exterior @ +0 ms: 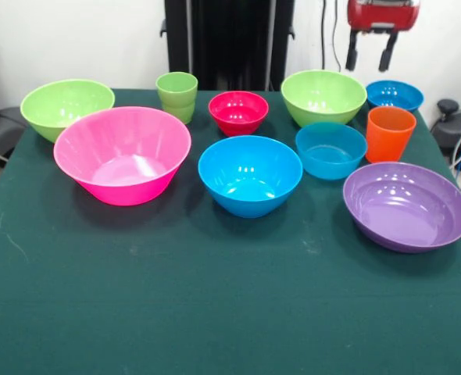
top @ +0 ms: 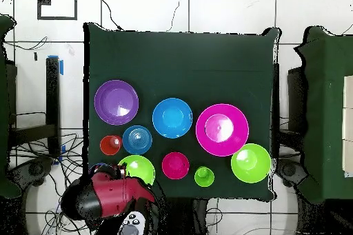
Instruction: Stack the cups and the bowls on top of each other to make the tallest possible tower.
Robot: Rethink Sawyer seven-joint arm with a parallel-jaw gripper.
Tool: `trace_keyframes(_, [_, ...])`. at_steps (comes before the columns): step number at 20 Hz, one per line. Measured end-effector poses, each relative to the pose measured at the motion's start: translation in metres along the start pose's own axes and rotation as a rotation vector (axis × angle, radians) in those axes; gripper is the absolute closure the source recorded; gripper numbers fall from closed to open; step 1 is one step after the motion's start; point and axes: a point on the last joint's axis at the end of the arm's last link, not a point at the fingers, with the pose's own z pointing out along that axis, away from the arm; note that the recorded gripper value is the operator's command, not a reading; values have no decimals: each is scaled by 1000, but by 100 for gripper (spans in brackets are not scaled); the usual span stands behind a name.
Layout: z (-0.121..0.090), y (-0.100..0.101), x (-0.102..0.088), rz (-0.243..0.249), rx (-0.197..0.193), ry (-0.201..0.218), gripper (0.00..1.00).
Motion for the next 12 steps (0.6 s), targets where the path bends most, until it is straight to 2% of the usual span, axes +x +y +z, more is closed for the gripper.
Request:
trace_keyframes(8, [23, -6, 15, 5, 13, 54, 0])
trace_keyframes(11, [24, -18, 10, 19, 15, 54, 0])
trace_keyframes(12, [23, -28, 6, 30, 16, 51, 0])
